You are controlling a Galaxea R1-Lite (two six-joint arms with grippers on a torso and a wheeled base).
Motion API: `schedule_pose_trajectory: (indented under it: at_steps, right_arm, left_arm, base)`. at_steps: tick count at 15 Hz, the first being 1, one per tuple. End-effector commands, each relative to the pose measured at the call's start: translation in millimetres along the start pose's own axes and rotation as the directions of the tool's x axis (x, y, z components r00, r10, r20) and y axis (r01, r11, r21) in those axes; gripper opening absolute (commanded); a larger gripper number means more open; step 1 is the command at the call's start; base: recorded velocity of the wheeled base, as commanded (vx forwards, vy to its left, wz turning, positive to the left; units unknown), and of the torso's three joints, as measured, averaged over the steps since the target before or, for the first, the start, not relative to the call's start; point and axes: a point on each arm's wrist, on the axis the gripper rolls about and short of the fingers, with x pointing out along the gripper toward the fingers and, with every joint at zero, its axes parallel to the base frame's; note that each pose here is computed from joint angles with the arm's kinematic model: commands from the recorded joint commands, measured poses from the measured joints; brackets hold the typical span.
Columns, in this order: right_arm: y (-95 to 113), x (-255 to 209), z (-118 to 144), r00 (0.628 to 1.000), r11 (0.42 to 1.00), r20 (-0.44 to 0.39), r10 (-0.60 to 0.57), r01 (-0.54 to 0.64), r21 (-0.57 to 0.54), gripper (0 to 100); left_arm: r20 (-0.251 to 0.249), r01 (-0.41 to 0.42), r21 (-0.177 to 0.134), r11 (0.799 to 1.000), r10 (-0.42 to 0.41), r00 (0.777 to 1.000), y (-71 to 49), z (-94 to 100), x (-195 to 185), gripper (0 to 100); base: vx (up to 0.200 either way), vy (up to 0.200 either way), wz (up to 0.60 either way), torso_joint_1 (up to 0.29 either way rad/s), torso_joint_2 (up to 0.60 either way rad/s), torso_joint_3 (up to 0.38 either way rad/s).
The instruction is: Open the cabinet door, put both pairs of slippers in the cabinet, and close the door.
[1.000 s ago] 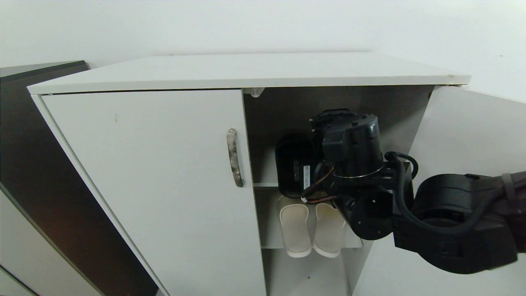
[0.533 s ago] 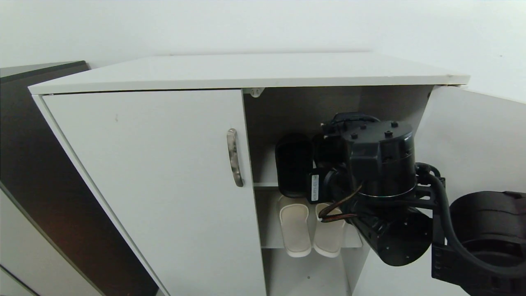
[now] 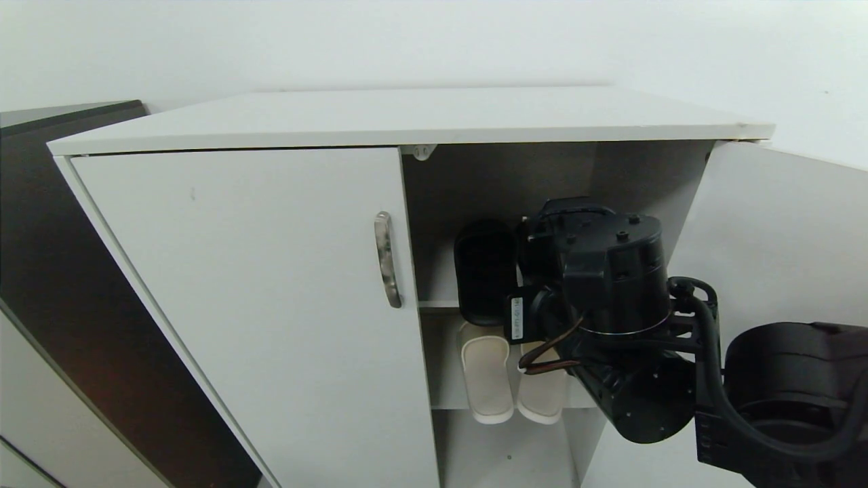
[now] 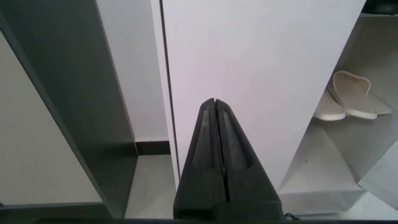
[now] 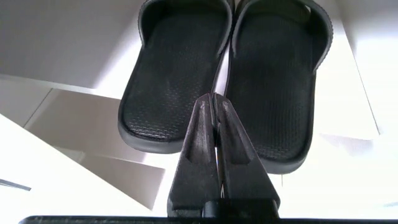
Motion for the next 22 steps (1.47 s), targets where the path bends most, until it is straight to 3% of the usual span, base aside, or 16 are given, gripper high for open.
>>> schedule_pose_trajectory:
  at_steps: [1,15,22]
  right_arm:
    - [1,2,-3,1.000,1.000,-0.005,-0.001,0.001,-0.006,0]
    - [-1,3,-18,0.999,0.999,-0.044,-0.009,0.007,-0.040,0]
    - [-2,4,-24,1.000,0.998,-0.025,-0.002,0.001,-0.056,0]
  left_arm:
    - [-0.001,0.000,0.000,1.000,0.000,1.000,0.0,0.0,0,0]
    - [-0.001,0.000,0.000,1.000,0.000,1.000,0.0,0.0,0,0]
    - [-0.001,0.000,-0.002,1.000,0.000,1.000,0.0,0.0,0,0]
  base:
    - [0.000,0.000,0.00,0.000,0.00,0.000]
    - [-0.200,0.000,0.00,0.003,0.00,0.002]
    - [-0.200,0.000,0.00,0.002,0.00,0.004]
